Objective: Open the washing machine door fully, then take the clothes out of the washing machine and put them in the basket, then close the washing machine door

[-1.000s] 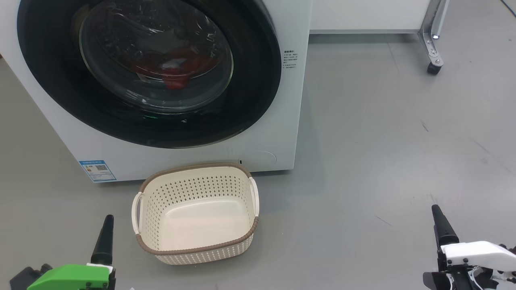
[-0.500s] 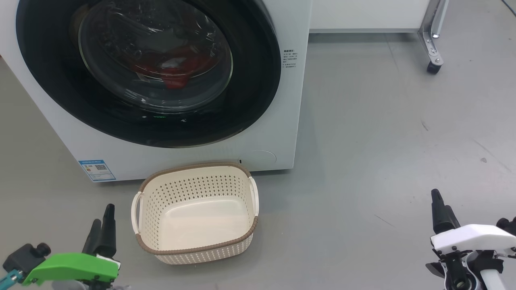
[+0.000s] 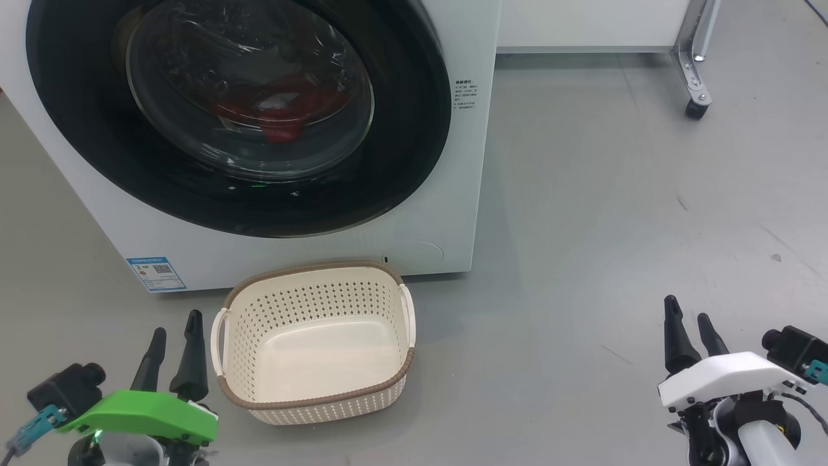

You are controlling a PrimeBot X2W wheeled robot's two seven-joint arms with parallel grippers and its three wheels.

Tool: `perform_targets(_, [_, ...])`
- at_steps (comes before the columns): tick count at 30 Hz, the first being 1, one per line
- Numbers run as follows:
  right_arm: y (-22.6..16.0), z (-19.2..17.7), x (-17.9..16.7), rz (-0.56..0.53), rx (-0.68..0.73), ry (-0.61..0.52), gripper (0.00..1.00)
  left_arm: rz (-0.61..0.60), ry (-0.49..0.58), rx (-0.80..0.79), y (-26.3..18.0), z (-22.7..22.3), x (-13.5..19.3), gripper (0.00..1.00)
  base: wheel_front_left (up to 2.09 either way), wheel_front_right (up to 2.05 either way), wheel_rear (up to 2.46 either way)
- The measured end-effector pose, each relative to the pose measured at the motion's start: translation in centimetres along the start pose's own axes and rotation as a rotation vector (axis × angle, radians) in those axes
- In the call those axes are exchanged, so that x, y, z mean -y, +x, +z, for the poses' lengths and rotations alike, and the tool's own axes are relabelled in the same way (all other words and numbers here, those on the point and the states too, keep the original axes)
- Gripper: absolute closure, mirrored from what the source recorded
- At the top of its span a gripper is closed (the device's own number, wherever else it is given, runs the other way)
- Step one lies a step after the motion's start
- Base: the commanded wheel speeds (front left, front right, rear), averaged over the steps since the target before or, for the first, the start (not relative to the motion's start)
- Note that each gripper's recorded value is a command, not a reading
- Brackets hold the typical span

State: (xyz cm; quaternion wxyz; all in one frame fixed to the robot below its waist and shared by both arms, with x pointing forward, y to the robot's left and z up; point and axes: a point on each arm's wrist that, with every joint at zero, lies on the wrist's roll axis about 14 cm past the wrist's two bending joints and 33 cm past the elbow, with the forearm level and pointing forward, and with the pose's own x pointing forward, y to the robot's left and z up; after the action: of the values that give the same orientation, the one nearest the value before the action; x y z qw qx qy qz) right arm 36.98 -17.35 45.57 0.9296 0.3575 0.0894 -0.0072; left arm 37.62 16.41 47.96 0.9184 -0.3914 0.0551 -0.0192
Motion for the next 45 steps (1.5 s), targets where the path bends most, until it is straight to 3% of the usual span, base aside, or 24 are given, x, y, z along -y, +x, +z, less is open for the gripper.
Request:
perform_targets(13, [0.4,-0.7,-2.0,0.069,0.004,-0.230,0.00,-0.031,0.235,-0.010,-0.1,-0.9,0.9,0.00,0.00,0.00,0.00])
perform_targets(45, [0.5,-2.0,-5.6,0.229,0.059,-0.658,0.00,-0.089,0.586,0.033,0.0,-1.7,2.0,0.00,0.00,0.00,0.00])
